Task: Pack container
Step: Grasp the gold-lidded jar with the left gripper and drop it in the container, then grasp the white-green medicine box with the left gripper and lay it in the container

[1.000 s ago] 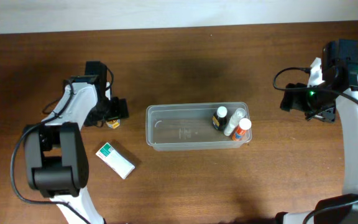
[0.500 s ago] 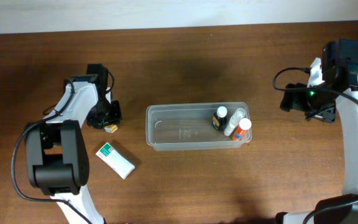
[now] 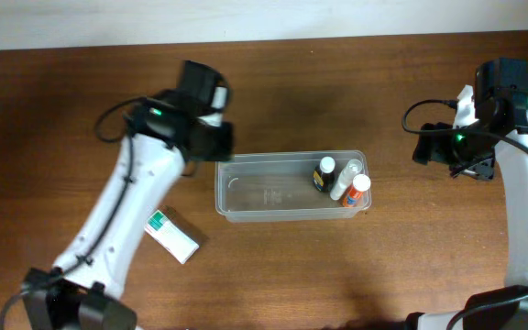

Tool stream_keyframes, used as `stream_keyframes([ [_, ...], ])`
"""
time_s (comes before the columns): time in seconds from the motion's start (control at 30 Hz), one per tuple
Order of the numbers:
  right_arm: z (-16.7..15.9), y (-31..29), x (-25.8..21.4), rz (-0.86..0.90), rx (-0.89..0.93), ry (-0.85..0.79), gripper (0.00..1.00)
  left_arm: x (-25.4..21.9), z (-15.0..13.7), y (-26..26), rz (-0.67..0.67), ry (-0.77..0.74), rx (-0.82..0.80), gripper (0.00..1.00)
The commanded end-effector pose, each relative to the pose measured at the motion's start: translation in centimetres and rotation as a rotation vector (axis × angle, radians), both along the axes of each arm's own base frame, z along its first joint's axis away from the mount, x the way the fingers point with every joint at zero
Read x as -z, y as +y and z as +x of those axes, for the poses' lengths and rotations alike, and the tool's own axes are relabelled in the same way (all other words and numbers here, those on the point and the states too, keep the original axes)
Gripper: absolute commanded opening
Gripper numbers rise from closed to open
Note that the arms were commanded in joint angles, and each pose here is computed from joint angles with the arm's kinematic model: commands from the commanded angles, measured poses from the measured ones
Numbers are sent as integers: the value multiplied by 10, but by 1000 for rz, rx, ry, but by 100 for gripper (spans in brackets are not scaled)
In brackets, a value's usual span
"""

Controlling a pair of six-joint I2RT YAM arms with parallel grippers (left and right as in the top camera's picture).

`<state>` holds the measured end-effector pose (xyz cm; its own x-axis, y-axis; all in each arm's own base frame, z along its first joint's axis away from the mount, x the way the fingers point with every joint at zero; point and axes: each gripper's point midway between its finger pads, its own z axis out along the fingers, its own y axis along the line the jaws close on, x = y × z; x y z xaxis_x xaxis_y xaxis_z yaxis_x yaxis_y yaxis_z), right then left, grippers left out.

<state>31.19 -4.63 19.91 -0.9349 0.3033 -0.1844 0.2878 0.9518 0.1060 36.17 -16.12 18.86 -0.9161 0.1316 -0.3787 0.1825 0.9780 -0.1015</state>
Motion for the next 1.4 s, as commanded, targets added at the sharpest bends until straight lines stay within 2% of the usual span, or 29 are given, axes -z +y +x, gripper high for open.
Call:
stream_keyframes([
  [0.0, -1, 0, -3, 4, -8, -12, 84, 17, -22, -49, -34, 56, 27, 27],
  [0.23, -1, 1, -2, 4, -8, -11, 84, 64, -44, -127, -57, 105, 99, 26],
  [0.47, -2, 1, -2, 5, -8, -8, 84, 123, -54, -158, -37, 199, 118, 26],
  [0.67, -2, 1, -2, 5, -8, -9, 84, 133, -54, -158, -30, 216, 118, 50],
  [0.87, -2, 1, -2, 5, -8, -8, 84, 116, -47, -160, -25, 179, 190, 65],
  [1.0, -2, 1, -2, 3, -12, -9, 84, 74, -35, -136, 11, 114, 138, 66],
  [1.1, -2, 1, -2, 3, -12, -9, 84, 20, -21, -95, 41, -14, 30, 70],
  [1.23, -2, 0, -2, 3, -12, -9, 84, -37, -16, -22, 32, -104, -209, 87],
  [1.27, -2, 1, -2, 3, -12, -9, 84, -46, -19, 1, 27, -104, -292, 95],
  [1.3, -2, 1, -2, 3, -12, -9, 84, -51, -21, 15, 19, -98, -350, 99],
  [1.37, -2, 1, -2, 3, -12, -9, 84, -56, -30, 56, 12, -59, -520, 99],
])
